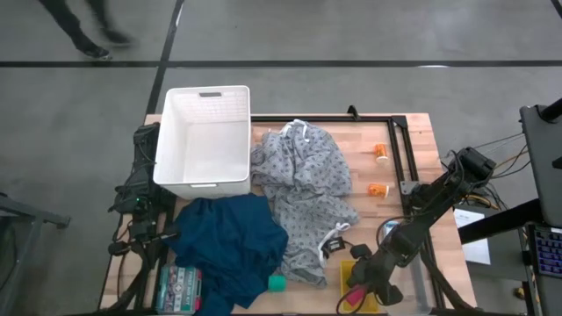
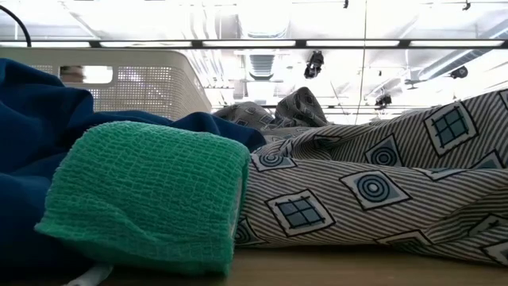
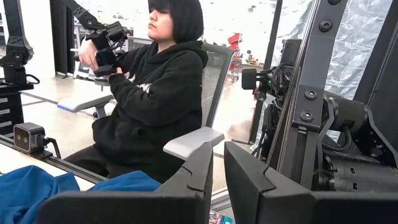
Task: Pick & Place Medicine items
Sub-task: Put the pink bandage into the yellow bin
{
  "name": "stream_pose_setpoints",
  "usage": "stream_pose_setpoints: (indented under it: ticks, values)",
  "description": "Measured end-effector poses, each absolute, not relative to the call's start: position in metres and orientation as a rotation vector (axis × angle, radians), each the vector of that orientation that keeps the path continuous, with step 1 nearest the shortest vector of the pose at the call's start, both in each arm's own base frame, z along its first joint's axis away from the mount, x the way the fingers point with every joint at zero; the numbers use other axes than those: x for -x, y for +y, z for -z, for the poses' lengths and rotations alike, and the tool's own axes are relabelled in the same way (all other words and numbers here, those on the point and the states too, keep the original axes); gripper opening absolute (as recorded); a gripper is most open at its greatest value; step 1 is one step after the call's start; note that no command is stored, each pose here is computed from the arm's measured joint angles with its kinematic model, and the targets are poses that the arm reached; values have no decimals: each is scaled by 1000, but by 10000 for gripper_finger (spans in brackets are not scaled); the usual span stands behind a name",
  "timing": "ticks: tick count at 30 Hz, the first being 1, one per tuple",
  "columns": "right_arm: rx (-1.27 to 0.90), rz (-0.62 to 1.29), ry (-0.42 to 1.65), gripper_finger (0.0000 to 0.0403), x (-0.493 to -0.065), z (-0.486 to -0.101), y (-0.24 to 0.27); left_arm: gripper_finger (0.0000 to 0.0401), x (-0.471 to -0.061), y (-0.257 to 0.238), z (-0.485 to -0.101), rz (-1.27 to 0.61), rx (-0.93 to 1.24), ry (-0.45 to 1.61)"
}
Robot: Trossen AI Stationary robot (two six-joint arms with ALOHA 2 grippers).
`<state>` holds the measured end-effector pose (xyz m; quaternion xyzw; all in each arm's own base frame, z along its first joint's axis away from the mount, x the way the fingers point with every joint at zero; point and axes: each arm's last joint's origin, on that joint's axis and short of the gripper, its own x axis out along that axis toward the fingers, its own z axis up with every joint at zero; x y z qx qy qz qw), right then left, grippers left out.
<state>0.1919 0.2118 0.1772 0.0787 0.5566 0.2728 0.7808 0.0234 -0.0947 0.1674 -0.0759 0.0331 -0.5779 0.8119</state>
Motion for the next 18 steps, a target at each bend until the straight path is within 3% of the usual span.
stream_pose_setpoints:
  ticks: [18]
  values:
    - [-163,-580,1173,234,-193,-179,212,47,-23,-95,-167,1234,162,70]
